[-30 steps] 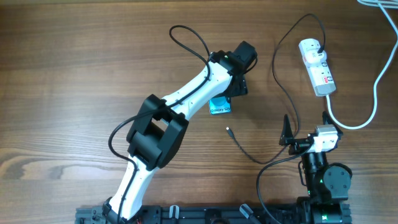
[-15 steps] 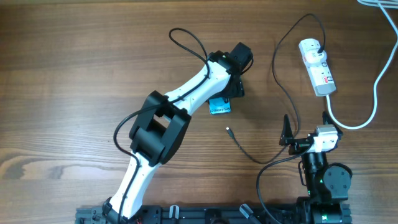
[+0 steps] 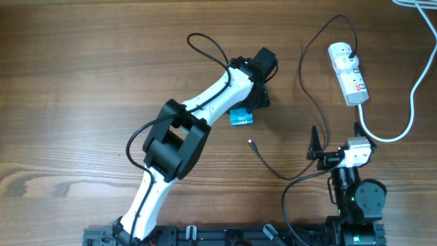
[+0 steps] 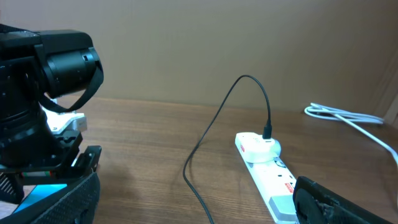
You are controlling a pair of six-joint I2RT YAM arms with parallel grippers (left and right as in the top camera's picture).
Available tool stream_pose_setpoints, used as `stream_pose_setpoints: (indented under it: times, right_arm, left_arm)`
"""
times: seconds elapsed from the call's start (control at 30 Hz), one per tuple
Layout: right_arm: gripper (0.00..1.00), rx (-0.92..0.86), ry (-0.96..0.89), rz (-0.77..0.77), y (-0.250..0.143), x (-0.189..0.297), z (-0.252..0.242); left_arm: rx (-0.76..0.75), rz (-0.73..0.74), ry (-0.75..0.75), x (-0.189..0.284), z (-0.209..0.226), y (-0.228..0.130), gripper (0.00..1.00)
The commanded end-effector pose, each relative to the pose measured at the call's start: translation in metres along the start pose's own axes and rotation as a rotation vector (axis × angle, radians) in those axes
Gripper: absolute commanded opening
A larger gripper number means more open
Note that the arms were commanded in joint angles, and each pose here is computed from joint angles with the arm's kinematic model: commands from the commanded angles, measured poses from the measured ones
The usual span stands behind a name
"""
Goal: Plug charger to phone and switch on socket
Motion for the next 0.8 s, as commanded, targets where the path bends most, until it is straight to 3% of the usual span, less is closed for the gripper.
stream_pose_setpoints:
  times: [0.0,0.37,0.77]
  right_arm:
    - [1.0,-0.012,-0.003,-0.004,0.0004,0.0001,-0.0008]
    - [1.0,-0.012,-0.003,-0.004,0.0004,0.0001,-0.0008]
    - [1.0,-0.012,-0.003,-0.004,0.0004,0.0001,-0.0008]
  left_arm:
    - [-0.014,-0.024,0.012,-0.0017,0.0012,0.0053,1.0]
    - [-0.014,-0.071,0.073,-0.0013,0.0083,0.0101,1.0]
    - [-0.015,-0.037,-0.001,-0.002,-0.0004,0.0082,1.0]
Point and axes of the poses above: each gripper's point midway between its finger pads, its own x axis back along the fingers, its own z axis along the line the jaws close on, y = z × x, the point moved 7 cm from there along x, back along the fingers, and after that the axes turned 3 degrees about -x, right-handed, at the moved point
